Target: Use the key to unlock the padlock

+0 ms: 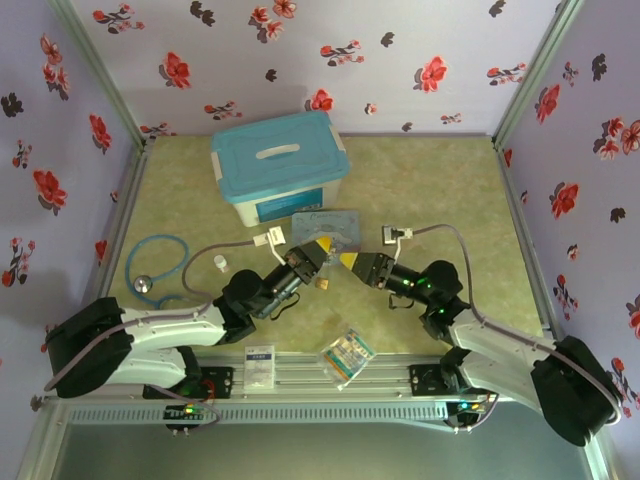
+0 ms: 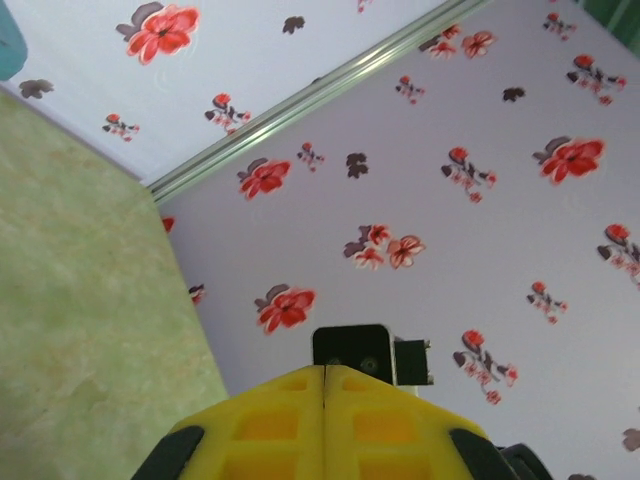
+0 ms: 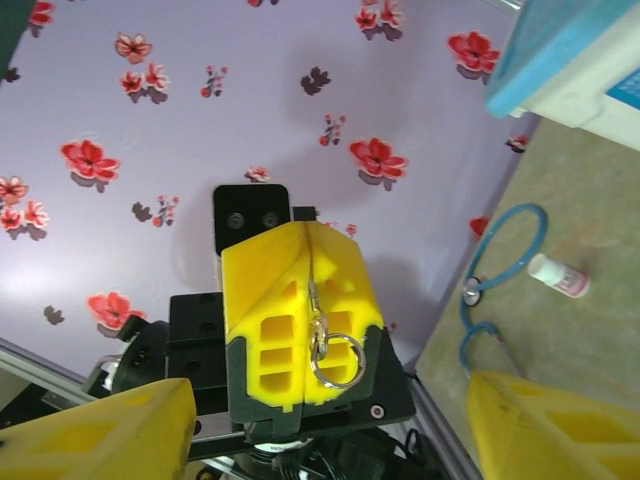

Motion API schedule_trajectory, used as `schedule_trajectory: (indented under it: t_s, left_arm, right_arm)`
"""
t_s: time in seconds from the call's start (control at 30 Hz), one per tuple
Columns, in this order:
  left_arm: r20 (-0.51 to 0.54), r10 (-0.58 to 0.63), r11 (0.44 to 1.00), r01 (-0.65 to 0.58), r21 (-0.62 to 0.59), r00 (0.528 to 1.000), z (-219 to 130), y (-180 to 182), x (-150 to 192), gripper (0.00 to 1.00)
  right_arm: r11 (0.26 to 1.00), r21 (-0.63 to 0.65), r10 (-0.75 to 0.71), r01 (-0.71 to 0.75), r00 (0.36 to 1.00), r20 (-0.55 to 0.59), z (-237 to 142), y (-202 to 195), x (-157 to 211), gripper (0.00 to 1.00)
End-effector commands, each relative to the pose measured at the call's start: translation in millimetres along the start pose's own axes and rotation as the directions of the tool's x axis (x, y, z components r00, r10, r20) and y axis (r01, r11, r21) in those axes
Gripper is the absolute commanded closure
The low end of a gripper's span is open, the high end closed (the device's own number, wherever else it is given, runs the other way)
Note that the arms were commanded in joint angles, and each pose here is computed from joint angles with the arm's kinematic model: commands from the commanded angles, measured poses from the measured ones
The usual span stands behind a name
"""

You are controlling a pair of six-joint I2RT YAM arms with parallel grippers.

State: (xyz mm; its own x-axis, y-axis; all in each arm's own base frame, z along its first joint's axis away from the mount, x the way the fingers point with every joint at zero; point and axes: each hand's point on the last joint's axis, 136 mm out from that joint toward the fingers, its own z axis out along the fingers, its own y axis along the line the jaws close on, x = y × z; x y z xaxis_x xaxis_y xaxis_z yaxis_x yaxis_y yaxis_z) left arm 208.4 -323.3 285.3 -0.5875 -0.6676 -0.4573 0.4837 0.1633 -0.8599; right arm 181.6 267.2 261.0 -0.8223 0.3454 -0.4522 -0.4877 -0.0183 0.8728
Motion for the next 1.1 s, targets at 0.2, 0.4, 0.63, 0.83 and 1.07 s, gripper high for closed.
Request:
schedule_trajectory:
  t_s: [0.2, 0.4, 0.63, 0.83, 1.07]
  left_arm:
    - [0.083, -0.042, 0.997, 0.036, 0.076, 0.996, -0.1, -16.5, -14.9, 1.0]
    - [0.086, -0.033, 0.997, 0.027, 0.073, 0.996, -2.8, -16.1, -15.6, 1.0]
    - [0.078, -0.045, 0.998, 0.041, 0.05, 0.996, -2.1, -6.9, -10.7, 1.0]
    - [0.083, -0.049, 0.998, 0.046, 0.041, 0.995, -1.2, -4.1, -10.4, 1.0]
    - [0.085, -0.049, 0.998, 0.046, 0.046, 0.995, -2.0, -5.0, -11.0, 1.0]
  right_arm:
    - [0.99, -0.139, -0.018, 0.023, 0.999, 0.039, 19.8, 26.6, -10.0, 0.39]
    - [0.986, -0.164, -0.022, 0.029, 0.999, 0.046, 25.1, 29.5, -14.2, 0.51]
    - [0.987, -0.15, -0.045, 0.053, 0.998, 0.054, 23.9, 32.2, -16.2, 0.63]
    - [0.988, -0.142, -0.044, 0.052, 0.997, 0.061, 22.1, 30.2, -15.8, 0.71]
    - [0.988, -0.146, -0.043, 0.053, 0.997, 0.065, 24.8, 29.3, -17.6, 0.78]
